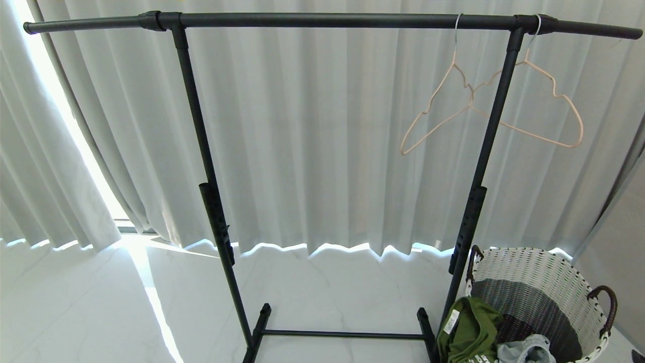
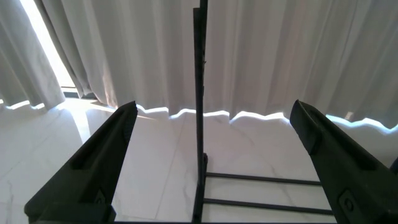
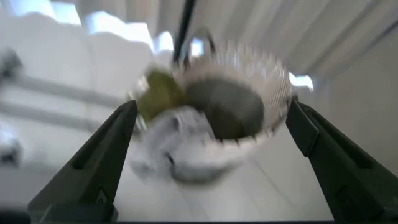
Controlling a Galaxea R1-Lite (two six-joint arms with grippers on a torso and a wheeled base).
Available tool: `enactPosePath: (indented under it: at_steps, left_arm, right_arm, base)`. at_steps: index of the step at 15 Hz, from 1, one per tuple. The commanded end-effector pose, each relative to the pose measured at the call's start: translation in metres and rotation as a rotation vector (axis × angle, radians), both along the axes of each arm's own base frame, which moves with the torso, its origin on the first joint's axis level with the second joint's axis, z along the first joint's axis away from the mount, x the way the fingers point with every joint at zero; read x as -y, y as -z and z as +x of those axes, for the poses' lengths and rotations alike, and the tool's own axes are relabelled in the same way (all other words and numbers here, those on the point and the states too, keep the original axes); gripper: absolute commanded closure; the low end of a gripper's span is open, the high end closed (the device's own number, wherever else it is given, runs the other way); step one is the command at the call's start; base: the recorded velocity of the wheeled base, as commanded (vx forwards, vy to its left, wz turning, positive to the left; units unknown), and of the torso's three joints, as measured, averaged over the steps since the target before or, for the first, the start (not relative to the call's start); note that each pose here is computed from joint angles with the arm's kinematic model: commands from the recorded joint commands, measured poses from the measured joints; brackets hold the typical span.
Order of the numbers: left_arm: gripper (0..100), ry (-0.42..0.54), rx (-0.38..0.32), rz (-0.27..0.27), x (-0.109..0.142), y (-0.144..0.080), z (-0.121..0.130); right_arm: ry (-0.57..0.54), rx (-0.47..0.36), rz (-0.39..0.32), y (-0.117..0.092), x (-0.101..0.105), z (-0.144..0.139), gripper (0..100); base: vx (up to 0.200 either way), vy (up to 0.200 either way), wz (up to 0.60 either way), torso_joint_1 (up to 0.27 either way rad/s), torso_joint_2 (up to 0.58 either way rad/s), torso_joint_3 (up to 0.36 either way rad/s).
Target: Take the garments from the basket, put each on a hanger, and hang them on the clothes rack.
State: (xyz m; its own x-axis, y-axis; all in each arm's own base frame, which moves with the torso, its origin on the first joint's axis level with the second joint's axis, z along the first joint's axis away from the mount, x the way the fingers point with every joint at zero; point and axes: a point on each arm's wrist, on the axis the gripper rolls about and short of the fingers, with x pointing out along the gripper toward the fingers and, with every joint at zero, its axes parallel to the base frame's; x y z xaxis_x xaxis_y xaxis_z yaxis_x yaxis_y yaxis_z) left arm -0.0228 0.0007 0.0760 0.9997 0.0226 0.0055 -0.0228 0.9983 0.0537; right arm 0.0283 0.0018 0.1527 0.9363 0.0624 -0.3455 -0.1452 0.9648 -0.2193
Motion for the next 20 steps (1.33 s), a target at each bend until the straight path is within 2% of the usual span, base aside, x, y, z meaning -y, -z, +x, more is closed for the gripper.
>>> enactPosePath:
  at_steps: [1,3,6,8,10,14,17,20]
  left_arm:
    - [0,0.000,0.001,0.000,0.000,0.000,0.000]
    - [0,0.000,0.001,0.000,0.000,0.000,0.000]
    - [0,0.000,0.001,0.000,0.000,0.000,0.000]
    - [0,0.000,0.001,0.000,0.000,0.000,0.000]
    - [0,0.000,0.001,0.000,0.000,0.000,0.000]
    - [0,0.000,0.001,0.000,0.000,0.000,0.000]
    - [0,0.000,0.001,0.000,0.000,0.000,0.000]
    - [0,0.000,0.001,0.000,0.000,0.000,0.000]
  right_arm:
    - [-0.003,-0.411,-0.196,0.014,0.002,0.066,0]
    - [-0.094,-0.532,-0.305,0.031,0.002,0.092,0]
    - [-0.152,-0.631,-0.348,0.066,0.001,0.113,0]
    - [-0.172,-0.655,-0.364,0.098,0.001,0.133,0]
    - [-0.181,-0.673,-0.398,0.113,0.001,0.147,0]
    - [-0.200,-0.704,-0.410,0.125,0.001,0.174,0]
    - [-0.173,-0.661,-0.410,0.133,0.004,0.196,0]
    - [-0.126,-0.645,-0.435,0.144,0.007,0.206,0]
  base:
    - [0.000,0.000,0.00,0.000,0.00,0.000]
    - [0.000,0.000,0.00,0.000,0.00,0.000]
    - [0.000,0.000,0.00,0.000,0.00,0.000]
    - [0.000,0.000,0.00,0.000,0.00,0.000]
    - [0.000,0.000,0.00,0.000,0.00,0.000]
    - [0.000,0.000,0.00,0.000,0.00,0.000]
    - [0.000,0.000,0.00,0.000,0.00,0.000]
    - [0.000,0.000,0.00,0.000,0.00,0.000]
